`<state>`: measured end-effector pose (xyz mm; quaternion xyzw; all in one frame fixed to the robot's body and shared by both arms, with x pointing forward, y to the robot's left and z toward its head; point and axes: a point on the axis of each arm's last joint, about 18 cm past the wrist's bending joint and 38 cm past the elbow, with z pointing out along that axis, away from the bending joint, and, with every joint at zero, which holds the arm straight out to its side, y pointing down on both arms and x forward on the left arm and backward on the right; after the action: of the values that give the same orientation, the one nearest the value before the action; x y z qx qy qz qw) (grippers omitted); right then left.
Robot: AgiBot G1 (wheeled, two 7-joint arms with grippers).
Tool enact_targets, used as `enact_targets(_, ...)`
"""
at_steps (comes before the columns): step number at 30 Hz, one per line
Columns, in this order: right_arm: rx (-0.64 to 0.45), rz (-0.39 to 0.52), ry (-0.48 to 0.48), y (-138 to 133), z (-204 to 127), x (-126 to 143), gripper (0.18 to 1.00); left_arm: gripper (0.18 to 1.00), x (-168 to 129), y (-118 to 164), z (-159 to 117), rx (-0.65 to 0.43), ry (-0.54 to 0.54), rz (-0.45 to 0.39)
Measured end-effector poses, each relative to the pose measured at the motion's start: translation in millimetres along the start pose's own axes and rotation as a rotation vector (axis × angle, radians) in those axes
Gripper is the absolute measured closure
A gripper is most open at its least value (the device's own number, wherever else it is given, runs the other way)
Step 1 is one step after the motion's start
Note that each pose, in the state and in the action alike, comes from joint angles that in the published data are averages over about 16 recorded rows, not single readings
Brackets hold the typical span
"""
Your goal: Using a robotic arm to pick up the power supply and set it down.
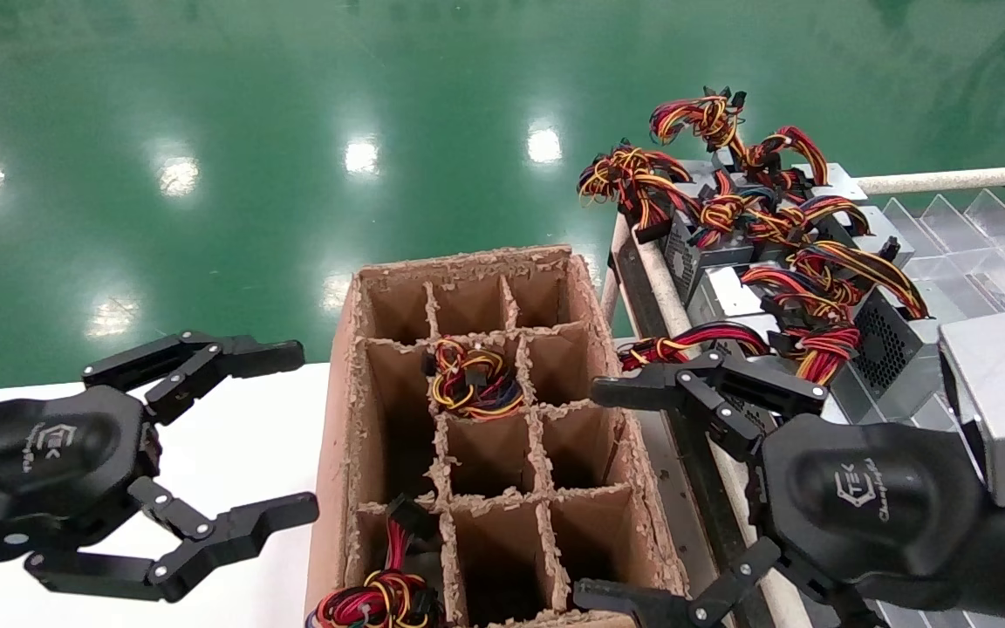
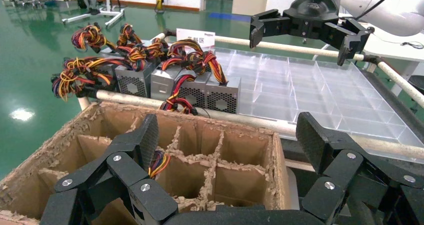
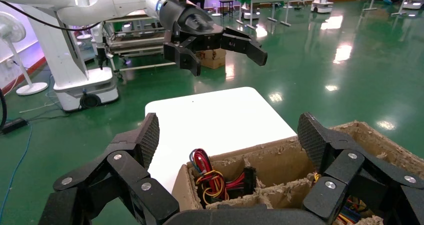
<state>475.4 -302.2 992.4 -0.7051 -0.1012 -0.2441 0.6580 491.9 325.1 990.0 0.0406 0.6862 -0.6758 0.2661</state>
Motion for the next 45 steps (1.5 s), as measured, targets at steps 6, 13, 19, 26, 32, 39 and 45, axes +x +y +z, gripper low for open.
enact_targets(6, 0.0, 0.0, 0.0, 0.0, 0.0, 0.0, 0.179, 0.184, 0.0, 0.0, 0.0, 0.0, 0.0, 0.0)
enact_targets(13, 0.0, 0.0, 0.0, 0.0, 0.0, 0.0, 0.179, 0.184, 0.0, 0.0, 0.0, 0.0, 0.0, 0.0)
enact_targets(19, 0.0, 0.0, 0.0, 0.0, 0.0, 0.0, 0.179, 0.184, 0.0, 0.0, 0.0, 0.0, 0.0, 0.0)
enact_targets(26, 0.0, 0.0, 0.0, 0.0, 0.0, 0.0, 0.179, 0.184, 0.0, 0.0, 0.0, 0.0, 0.0, 0.0)
enact_targets(32, 0.0, 0.0, 0.0, 0.0, 0.0, 0.0, 0.179, 0.184, 0.0, 0.0, 0.0, 0.0, 0.0, 0.0)
enact_targets(39, 0.0, 0.0, 0.0, 0.0, 0.0, 0.0, 0.179, 0.184, 0.0, 0.0, 0.0, 0.0, 0.0, 0.0)
enact_targets(45, 0.0, 0.0, 0.0, 0.0, 0.0, 0.0, 0.179, 0.184, 0.0, 0.0, 0.0, 0.0, 0.0, 0.0)
